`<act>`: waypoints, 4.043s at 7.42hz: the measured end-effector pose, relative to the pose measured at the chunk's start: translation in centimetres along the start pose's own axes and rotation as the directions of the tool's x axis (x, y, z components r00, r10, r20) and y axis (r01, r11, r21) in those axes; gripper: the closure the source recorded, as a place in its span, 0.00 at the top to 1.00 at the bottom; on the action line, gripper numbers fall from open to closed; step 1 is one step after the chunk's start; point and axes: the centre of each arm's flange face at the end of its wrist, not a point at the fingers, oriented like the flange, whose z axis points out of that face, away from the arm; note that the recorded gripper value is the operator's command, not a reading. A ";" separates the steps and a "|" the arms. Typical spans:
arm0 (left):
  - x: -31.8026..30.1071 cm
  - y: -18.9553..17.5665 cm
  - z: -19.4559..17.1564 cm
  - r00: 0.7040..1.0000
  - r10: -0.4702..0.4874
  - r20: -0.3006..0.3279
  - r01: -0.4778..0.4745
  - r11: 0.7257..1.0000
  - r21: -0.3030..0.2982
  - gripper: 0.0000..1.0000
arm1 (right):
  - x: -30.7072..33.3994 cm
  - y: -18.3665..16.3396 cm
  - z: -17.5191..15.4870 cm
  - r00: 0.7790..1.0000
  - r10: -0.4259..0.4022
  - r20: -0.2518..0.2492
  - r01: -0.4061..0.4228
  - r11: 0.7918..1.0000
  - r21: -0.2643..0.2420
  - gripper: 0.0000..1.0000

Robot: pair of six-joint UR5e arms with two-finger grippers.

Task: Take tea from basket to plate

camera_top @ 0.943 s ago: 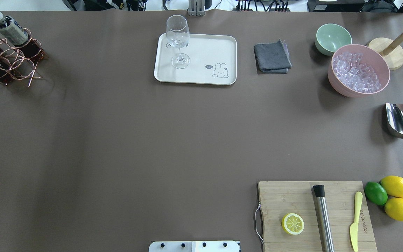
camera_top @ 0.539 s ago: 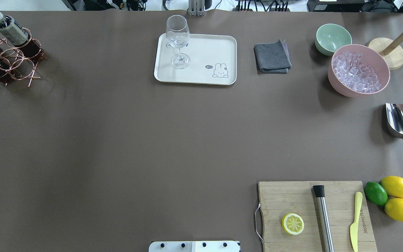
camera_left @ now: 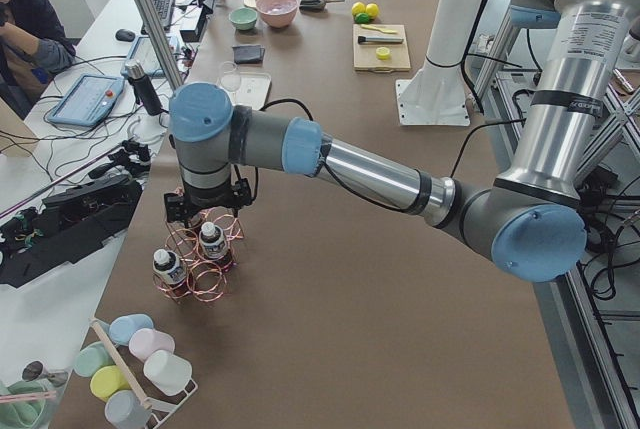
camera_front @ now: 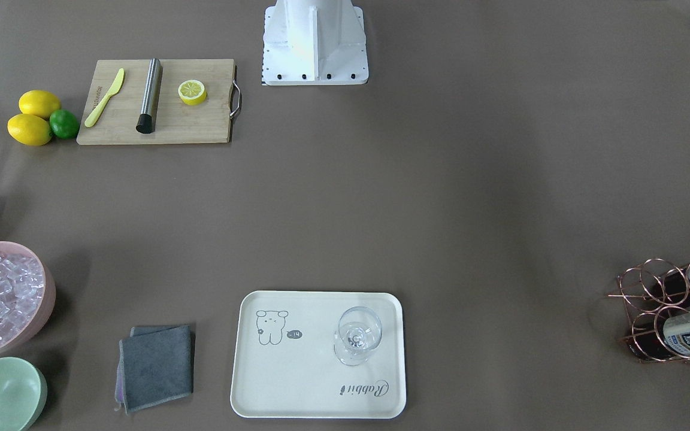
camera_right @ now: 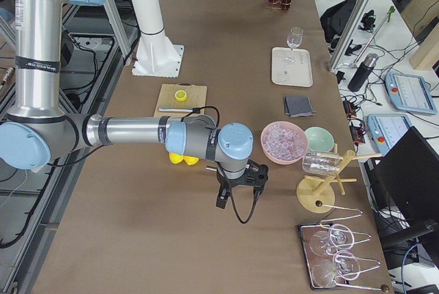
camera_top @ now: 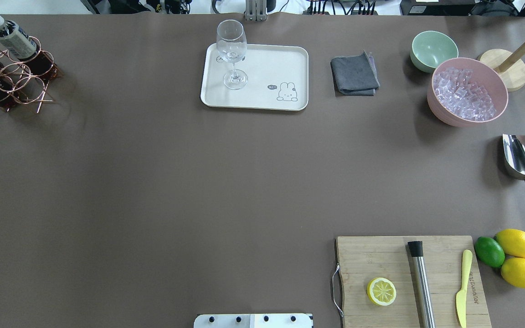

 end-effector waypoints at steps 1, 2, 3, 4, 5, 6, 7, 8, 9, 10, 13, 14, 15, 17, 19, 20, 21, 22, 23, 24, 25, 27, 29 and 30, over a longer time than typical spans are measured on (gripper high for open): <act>-2.3 -1.7 -0.2 0.997 0.081 -0.002 -0.081 0.997 0.000 0.94 | 0.0 0.0 0.0 1.000 0.000 0.000 0.000 1.000 0.000 1.00; -4.1 -3.8 0.0 0.991 0.134 -0.011 -0.134 0.991 0.002 0.94 | 0.0 0.0 0.0 1.000 0.001 0.000 -0.001 1.000 -0.001 1.00; -5.7 -6.5 0.7 0.984 0.176 -0.026 -0.176 0.984 0.006 0.93 | 0.0 0.0 0.0 1.000 0.001 0.000 -0.001 1.000 -0.001 1.00; -7.4 -8.6 2.1 0.980 0.193 -0.054 -0.193 0.981 0.006 0.93 | 0.0 0.0 0.0 1.000 0.001 0.000 -0.001 1.000 -0.001 1.00; -8.4 -10.4 4.2 0.974 0.206 -0.090 -0.207 0.978 0.005 0.93 | 0.1 0.0 0.1 1.000 0.001 0.000 -0.001 1.000 -0.001 1.00; -9.3 -11.7 6.1 0.968 0.221 -0.118 -0.222 0.975 0.005 0.93 | 0.1 0.0 0.1 1.000 0.001 0.000 -0.001 1.000 -0.001 1.00; -10.3 -12.3 7.5 0.963 0.235 -0.129 -0.236 0.972 0.005 0.93 | 0.1 0.0 0.1 1.000 0.001 0.000 -0.001 1.000 -0.001 1.00; -10.8 -12.4 8.5 0.960 0.246 -0.133 -0.247 0.969 0.005 0.92 | 0.1 0.0 0.1 1.000 0.001 0.000 -0.001 1.000 -0.001 1.00; -10.8 -12.1 9.0 0.958 0.255 -0.132 -0.257 0.967 0.006 0.92 | 0.1 0.0 0.1 1.000 0.001 0.000 -0.001 1.000 -0.001 1.00; -10.5 -11.3 9.4 0.957 0.261 -0.129 -0.263 0.965 0.007 0.92 | 0.1 0.0 0.1 1.000 0.001 0.000 -0.001 1.000 -0.001 1.00; -8.3 -9.2 9.9 0.953 0.280 -0.112 -0.281 0.960 0.010 0.76 | 0.1 0.0 0.1 1.000 0.001 0.000 -0.001 1.000 -0.001 1.00; -7.9 -9.1 9.7 0.953 0.284 -0.107 -0.284 0.959 0.010 0.62 | 0.1 0.0 0.1 1.000 0.001 0.000 -0.001 1.000 -0.001 1.00; -7.7 -9.1 9.7 0.953 0.286 -0.106 -0.286 0.958 0.011 0.60 | 0.1 0.0 0.1 1.000 0.002 -0.001 -0.002 1.000 -0.002 1.00; -7.7 -9.0 9.9 0.952 0.286 -0.108 -0.286 0.958 0.010 0.60 | 0.1 0.0 0.1 1.000 0.002 0.000 -0.002 1.000 -0.002 1.00; -7.7 -8.9 10.2 0.952 0.283 -0.114 -0.284 0.959 0.009 0.46 | 0.1 0.0 0.1 1.000 0.002 -0.001 -0.002 1.000 -0.002 1.00; -7.6 -9.1 10.5 0.951 0.285 -0.118 -0.286 0.958 0.010 0.06 | 0.1 0.0 0.1 1.000 0.002 -0.001 -0.002 1.000 -0.002 1.00; -7.5 -9.3 10.8 0.950 0.288 -0.122 -0.289 0.957 0.010 0.00 | 0.1 0.0 0.1 1.000 0.002 -0.001 -0.002 1.000 -0.002 1.00; -7.5 -9.6 10.9 0.949 0.289 -0.124 -0.290 0.957 0.010 0.00 | 0.1 0.0 0.1 1.000 0.002 -0.001 -0.002 1.000 -0.002 1.00; -7.5 -9.8 10.8 0.950 0.286 -0.125 -0.287 0.958 0.010 0.00 | 0.1 0.0 0.1 1.000 0.002 -0.001 -0.002 1.000 -0.002 1.00; -7.5 -10.0 10.7 0.951 0.284 -0.124 -0.285 0.958 0.010 0.00 | 0.1 0.0 0.1 1.000 0.002 -0.001 -0.002 1.000 -0.002 1.00; -7.4 -10.2 10.2 0.952 0.283 -0.119 -0.284 0.959 0.013 0.00 | 0.1 0.0 0.1 1.000 0.002 -0.001 -0.002 1.000 -0.002 1.00; -6.3 -12.1 7.6 0.955 0.274 -0.116 -0.273 0.962 0.026 0.00 | 0.1 0.0 0.1 1.000 0.002 -0.001 -0.002 1.000 -0.002 1.00; -3.7 -15.5 3.9 0.955 0.274 -0.117 -0.271 0.962 0.044 0.00 | 0.1 0.0 0.1 1.000 0.002 -0.001 -0.002 1.000 -0.002 1.00; -1.9 -17.7 1.9 0.955 0.274 -0.114 -0.271 0.962 0.048 0.00 | 0.1 0.0 0.1 1.000 0.002 -0.001 -0.002 1.000 -0.002 1.00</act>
